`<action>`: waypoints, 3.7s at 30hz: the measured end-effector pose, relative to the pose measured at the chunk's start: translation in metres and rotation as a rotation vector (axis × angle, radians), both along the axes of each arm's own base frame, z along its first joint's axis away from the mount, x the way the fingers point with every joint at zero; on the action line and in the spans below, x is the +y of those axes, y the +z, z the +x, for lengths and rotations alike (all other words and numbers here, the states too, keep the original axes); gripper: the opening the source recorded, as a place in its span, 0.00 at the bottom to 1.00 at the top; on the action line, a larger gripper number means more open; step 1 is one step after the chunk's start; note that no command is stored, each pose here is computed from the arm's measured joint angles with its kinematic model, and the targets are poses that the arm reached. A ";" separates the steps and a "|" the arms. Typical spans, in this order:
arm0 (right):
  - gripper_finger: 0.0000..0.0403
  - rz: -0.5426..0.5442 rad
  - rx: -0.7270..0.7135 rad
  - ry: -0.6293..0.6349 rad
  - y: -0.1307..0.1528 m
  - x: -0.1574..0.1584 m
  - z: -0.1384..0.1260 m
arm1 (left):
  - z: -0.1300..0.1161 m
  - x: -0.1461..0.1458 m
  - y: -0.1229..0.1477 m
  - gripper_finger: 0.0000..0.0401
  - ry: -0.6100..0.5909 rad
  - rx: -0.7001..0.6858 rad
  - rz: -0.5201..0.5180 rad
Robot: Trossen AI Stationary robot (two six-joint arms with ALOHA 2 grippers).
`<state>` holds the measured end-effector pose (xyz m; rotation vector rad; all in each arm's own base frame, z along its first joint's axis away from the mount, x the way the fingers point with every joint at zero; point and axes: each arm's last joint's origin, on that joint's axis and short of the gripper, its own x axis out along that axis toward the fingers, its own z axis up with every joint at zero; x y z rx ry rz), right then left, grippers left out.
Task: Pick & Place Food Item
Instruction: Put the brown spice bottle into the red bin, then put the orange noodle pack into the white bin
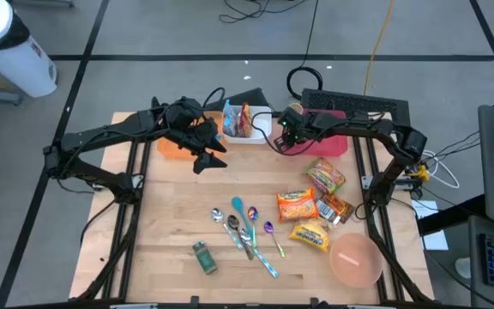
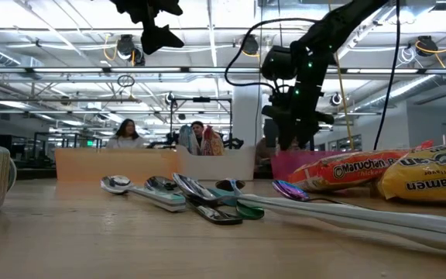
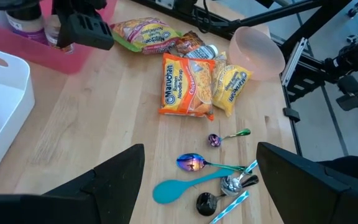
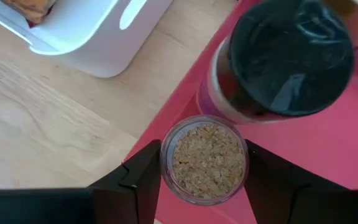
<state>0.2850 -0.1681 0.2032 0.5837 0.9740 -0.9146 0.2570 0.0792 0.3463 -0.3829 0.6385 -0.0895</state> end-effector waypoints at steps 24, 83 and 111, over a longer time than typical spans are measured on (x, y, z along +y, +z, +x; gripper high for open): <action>0.44 -0.011 -0.048 -0.090 -0.024 0.003 -0.007 | 0.000 0.000 0.000 0.80 0.001 0.001 -0.001; 0.51 0.001 -0.113 -0.175 -0.046 0.002 -0.018 | 0.000 0.000 0.000 0.80 0.004 0.001 -0.006; 0.65 -0.018 -0.159 -0.116 -0.037 0.001 -0.016 | 0.000 0.000 0.000 0.80 0.009 0.002 -0.015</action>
